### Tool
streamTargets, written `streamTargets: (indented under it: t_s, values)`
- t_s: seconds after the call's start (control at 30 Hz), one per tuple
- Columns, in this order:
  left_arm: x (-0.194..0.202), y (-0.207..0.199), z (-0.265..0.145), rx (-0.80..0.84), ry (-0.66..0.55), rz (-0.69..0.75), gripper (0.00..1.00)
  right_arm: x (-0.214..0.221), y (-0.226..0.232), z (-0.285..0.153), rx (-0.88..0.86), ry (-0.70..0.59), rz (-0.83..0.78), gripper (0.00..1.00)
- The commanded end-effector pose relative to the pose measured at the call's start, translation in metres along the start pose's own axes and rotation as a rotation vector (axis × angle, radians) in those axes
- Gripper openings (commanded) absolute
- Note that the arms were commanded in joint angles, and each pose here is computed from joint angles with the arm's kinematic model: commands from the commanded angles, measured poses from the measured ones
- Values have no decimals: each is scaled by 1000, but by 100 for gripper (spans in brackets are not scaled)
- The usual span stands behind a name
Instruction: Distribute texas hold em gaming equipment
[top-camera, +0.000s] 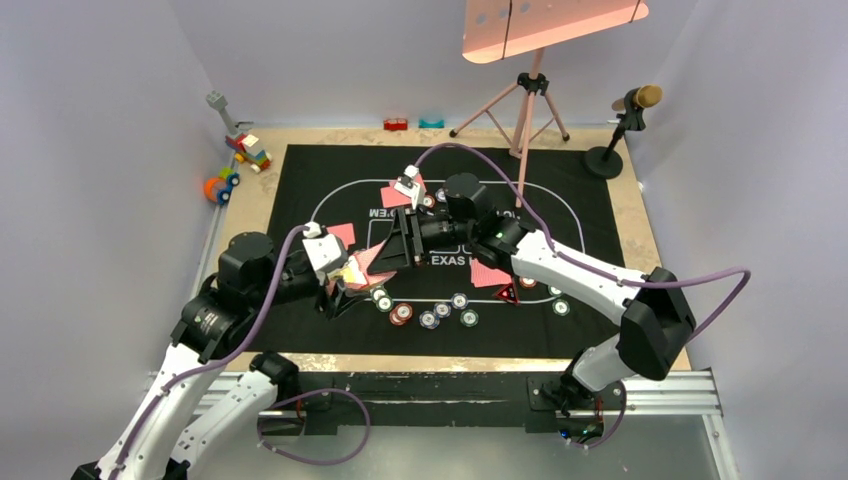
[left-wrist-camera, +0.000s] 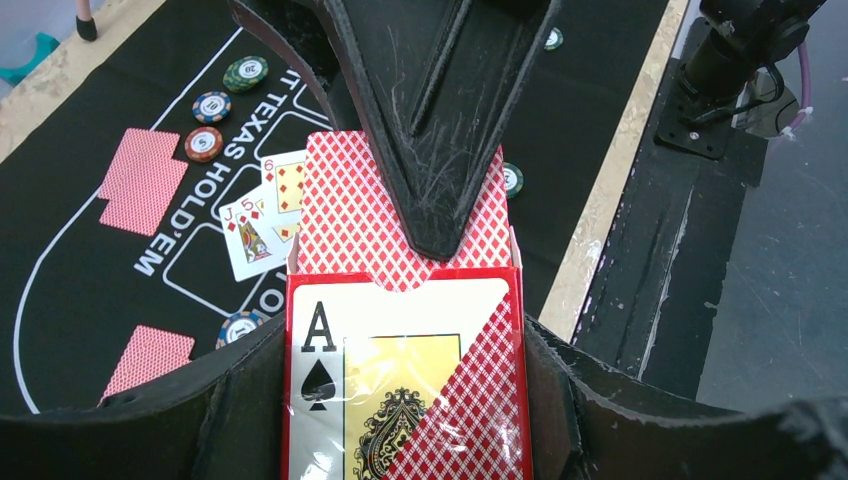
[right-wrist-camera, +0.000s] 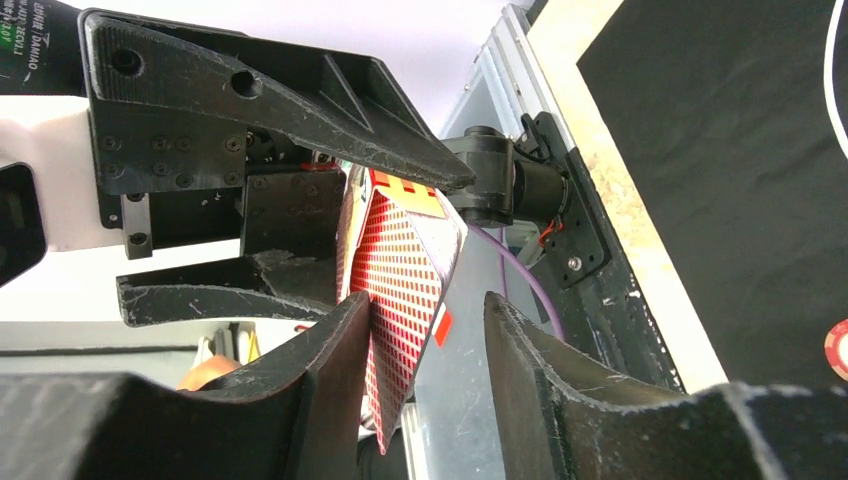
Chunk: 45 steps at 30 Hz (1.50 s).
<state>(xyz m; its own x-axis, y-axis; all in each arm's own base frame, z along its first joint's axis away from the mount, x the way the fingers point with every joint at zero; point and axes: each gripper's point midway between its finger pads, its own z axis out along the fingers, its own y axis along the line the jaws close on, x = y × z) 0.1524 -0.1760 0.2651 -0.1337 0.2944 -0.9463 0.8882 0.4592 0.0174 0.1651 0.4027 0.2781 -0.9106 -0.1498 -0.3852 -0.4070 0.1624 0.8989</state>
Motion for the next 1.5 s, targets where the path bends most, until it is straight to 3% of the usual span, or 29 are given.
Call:
streamTargets:
  t_s: [0.0, 0.3, 0.63, 1.23, 1.47]
  values:
    - [-38, 0, -7, -2, -110, 58, 0, -7, 7, -15, -35, -25, -40, 45]
    - [-36, 1, -6, -4, -104, 54, 0, -3, -2, -23, -20, -26, -25, 21]
    - [-35, 2, -5, -5, -100, 55, 0, -9, -9, -42, 10, -63, -24, 10]
    - [-26, -1, -6, -3, -90, 46, 0, -36, 6, -80, 10, -162, -44, 3]
    - [-21, 1, -9, -22, -81, 57, 0, -59, -20, -95, 0, -216, 17, 0]
